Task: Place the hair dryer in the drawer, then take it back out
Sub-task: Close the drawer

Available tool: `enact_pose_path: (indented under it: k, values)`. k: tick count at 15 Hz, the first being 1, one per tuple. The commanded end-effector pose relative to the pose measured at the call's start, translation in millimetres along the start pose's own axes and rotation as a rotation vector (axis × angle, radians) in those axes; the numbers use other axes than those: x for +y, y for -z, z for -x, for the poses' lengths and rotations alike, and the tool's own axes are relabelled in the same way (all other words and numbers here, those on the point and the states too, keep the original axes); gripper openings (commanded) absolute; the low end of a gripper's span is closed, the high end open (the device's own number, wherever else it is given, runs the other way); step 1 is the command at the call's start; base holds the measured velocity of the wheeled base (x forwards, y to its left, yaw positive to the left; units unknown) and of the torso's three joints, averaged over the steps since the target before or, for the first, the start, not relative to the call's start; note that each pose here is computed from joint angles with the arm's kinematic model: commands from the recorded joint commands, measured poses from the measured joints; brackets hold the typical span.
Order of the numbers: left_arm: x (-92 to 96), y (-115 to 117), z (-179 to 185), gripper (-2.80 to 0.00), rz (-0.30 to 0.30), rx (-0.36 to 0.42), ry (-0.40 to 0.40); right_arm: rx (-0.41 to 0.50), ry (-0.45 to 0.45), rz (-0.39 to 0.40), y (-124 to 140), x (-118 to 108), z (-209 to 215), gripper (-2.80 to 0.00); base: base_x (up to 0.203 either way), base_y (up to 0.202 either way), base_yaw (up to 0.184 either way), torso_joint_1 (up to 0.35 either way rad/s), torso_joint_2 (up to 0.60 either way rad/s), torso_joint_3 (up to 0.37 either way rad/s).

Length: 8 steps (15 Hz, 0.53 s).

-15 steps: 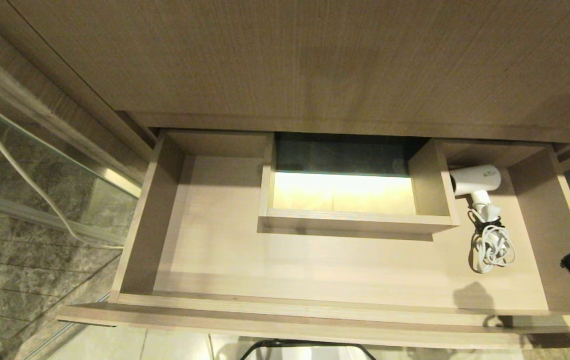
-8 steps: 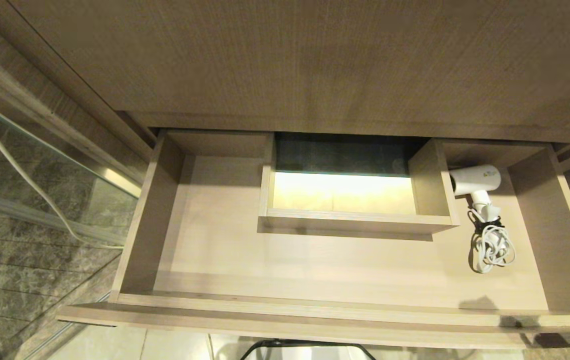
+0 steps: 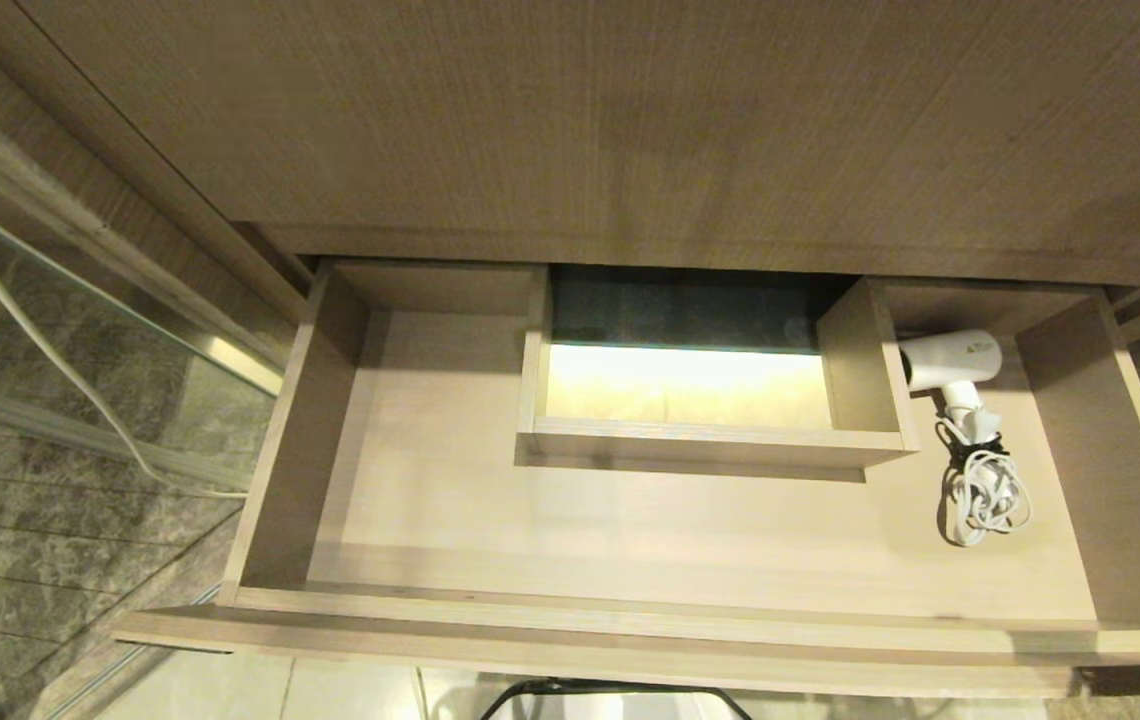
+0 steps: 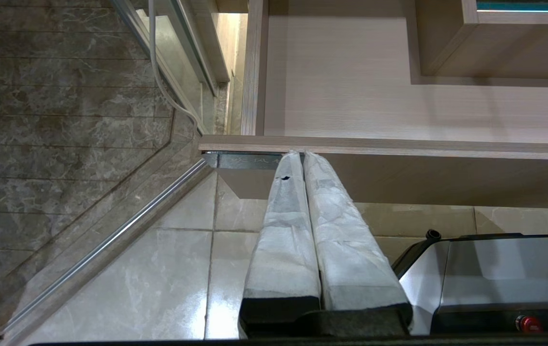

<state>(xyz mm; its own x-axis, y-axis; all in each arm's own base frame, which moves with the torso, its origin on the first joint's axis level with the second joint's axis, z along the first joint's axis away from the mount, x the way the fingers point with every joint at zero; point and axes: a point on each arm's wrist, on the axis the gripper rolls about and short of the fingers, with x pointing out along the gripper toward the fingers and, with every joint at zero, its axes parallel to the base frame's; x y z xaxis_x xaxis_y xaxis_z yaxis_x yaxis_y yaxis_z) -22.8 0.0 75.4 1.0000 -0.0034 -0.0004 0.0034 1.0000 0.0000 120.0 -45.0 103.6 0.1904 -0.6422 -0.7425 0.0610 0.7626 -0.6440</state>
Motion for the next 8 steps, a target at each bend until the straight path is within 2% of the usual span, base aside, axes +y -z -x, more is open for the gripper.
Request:
enact_pose_path:
  k: [1, 8]
  values:
    - [0.0, 0, 0, -2.8, 0.0, 0.001, 0.0, 0.045, -0.019, 0.035, -7, 4, -9, -2.8, 0.0, 0.0, 0.0, 0.0, 0.0, 0.0]
    - [0.0, 0, 0, -2.8, 0.0, 0.001, 0.0, 0.085, -0.04, 0.066, -22, 12, -27, -2.8, 0.0, 0.0, 0.0, 0.0, 0.0, 0.0]
